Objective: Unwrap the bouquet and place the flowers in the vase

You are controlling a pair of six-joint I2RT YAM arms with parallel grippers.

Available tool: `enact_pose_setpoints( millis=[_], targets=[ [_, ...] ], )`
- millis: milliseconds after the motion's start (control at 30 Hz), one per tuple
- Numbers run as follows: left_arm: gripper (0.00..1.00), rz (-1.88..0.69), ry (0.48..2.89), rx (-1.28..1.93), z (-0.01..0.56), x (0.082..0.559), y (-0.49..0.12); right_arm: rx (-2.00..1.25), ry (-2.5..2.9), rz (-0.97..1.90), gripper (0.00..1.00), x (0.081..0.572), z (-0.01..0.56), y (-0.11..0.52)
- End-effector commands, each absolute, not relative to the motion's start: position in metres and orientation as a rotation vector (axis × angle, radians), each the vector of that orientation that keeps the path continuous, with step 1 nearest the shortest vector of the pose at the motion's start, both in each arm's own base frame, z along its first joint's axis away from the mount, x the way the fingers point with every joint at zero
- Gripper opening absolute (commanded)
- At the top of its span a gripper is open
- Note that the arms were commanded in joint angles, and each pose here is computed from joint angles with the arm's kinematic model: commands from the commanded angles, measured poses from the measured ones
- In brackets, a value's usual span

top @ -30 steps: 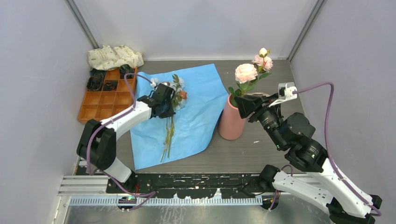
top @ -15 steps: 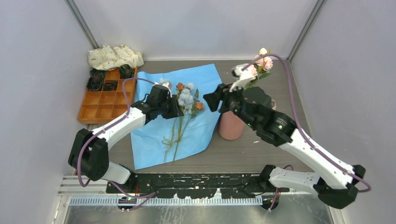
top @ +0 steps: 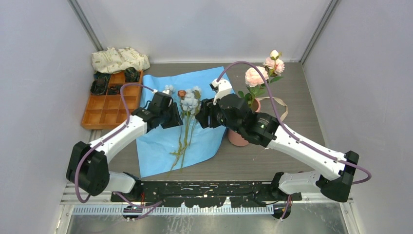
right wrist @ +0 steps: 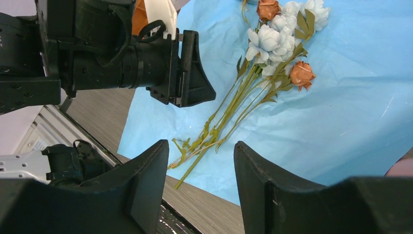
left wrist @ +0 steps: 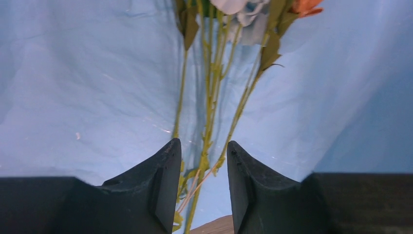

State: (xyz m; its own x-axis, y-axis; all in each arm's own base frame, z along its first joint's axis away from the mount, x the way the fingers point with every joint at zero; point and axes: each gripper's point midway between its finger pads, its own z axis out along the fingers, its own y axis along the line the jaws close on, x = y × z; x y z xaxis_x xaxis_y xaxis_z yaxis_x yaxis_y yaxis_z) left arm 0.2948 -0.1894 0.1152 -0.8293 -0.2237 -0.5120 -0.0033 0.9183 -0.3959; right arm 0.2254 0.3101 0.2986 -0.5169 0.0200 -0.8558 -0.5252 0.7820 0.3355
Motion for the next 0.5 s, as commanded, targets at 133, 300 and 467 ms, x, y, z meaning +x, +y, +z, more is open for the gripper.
enact_pose_setpoints(
  millis=[133,300,467],
  targets=[
    [0.35,-0.320,2.611,-0.203,0.072,0.294,-0.168,-0.311,1.952,0.751,0.57,0.226,0.320,0.305],
    [0.32,-0.288,2.676,-0.190,0.043,0.301,-0.173,-0.304,1.952,0.747,0.57,0.225,0.319,0.302],
    [0.31,-0.332,2.692,-0.183,0.032,0.308,-0.185,-0.305,1.955,0.742,0.57,0.224,0.317,0.301]
  ],
)
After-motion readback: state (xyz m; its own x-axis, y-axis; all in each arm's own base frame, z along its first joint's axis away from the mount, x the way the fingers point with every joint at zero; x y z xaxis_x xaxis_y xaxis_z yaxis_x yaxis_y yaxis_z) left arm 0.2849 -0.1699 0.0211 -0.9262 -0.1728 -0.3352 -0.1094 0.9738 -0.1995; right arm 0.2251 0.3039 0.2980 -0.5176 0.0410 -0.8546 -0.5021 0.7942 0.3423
